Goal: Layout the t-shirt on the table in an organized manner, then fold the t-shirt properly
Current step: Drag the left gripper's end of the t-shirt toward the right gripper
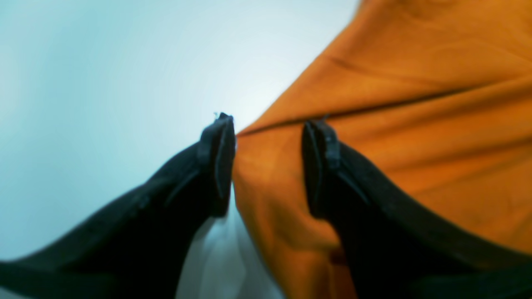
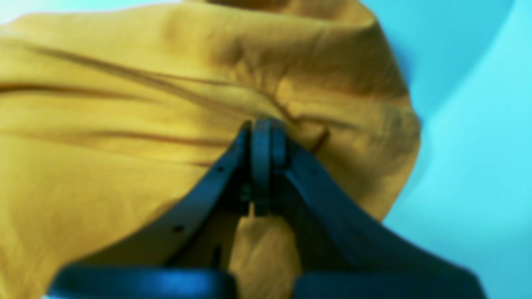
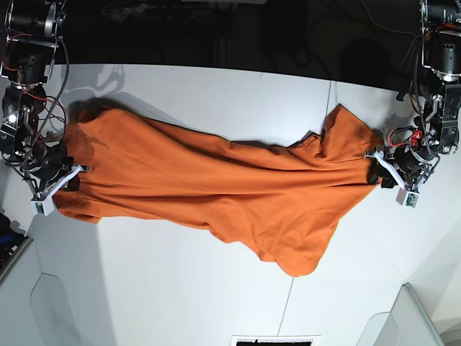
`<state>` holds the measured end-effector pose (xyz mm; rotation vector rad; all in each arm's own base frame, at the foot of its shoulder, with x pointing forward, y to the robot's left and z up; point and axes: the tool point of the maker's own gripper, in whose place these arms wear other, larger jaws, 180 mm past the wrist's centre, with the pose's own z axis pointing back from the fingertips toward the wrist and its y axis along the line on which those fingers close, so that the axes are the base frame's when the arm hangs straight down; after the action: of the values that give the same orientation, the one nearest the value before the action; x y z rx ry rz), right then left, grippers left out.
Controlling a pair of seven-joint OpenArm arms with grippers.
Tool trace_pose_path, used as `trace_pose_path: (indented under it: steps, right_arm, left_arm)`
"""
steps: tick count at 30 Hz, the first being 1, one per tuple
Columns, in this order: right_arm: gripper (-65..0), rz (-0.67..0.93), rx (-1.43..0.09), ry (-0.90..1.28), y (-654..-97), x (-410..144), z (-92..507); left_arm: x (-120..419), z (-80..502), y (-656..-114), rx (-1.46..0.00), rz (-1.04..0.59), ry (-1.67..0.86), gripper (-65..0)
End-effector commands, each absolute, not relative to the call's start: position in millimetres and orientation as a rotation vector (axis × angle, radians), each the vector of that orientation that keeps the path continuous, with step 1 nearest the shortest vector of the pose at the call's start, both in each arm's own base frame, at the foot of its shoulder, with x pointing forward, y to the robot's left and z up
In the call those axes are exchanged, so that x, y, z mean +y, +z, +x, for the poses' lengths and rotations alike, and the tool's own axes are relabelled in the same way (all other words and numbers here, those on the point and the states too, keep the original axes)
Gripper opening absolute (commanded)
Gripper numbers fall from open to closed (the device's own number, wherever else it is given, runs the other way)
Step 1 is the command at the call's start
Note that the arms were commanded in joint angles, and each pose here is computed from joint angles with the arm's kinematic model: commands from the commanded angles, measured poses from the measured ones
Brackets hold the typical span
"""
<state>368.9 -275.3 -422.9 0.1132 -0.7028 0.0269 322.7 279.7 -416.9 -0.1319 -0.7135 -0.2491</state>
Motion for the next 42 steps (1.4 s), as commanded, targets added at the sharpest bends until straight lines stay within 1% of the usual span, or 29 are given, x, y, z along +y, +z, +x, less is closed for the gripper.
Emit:
trace_pose_path:
  steps: [1, 4, 8, 11, 13, 15, 19, 24, 27, 30, 34, 38, 42]
  right_arm:
    - [-65.0, 0.083, -0.675, 0.040, -421, -286, 363]
    - [-65.0, 0.115, -0.729, 0.044, -407, -279, 364]
    - [-65.0, 0.148, -0.851, 0.053, -368, -270, 374]
    - [-65.0, 0.190, -0.914, 0.081, -348, -256, 384]
    - [-65.0, 0.256, -0.951, 0.110, -339, -236, 392]
    - [-65.0, 0.309, -0.970, 0.137, -336, -212, 399]
    - [-65.0, 0.395, -0.959, 0.203, -340, -155, 407]
    - [-65.0, 0.381, -0.879, 0.382, -360, -94, 406]
    - [-65.0, 0.375, -0.846, 0.464, -367, -74, 399]
    - [-65.0, 0.358, -0.827, 0.484, -373, -69, 396]
    - [-65.0, 0.355, -0.830, 0.474, -372, -71, 397]
    - [-65.0, 0.351, -0.835, 0.460, -371, -76, 398]
    - [-65.0, 0.344, -0.847, 0.431, -368, -85, 402]
  left_arm:
    - [276, 319, -408, -0.709, -0.148, -0.295, -35.6]
    - [255, 322, -377, -0.794, -0.199, -0.354, -35.6]
    - [242, 333, -326, -0.921, -0.233, -0.366, -35.6]
    - [223, 330, -302, -0.950, -0.306, -0.416, -35.6]
    - [202, 320, -293, -0.946, -0.387, -0.500, -35.6]
    - [183, 309, -290, -0.943, -0.462, -0.525, -35.6]
    - [155, 287, -317, -0.864, -0.502, -0.566, -35.6]
    - [115, 256, -355, -0.746, -0.543, -0.644, -35.6]
    - [97, 231, -373, -0.667, -0.579, -0.693, -35.7]
    - [80, 211, -386, -0.612, -0.606, -0.729, -35.7]
    - [62, 217, -398, -0.628, -0.551, -0.662, -35.7]
    - [23, 210, -396, -0.638, -0.648, -0.592, -35.7]
    - [-17, 187, -402, -0.597, -0.754, -0.540, -35.7]
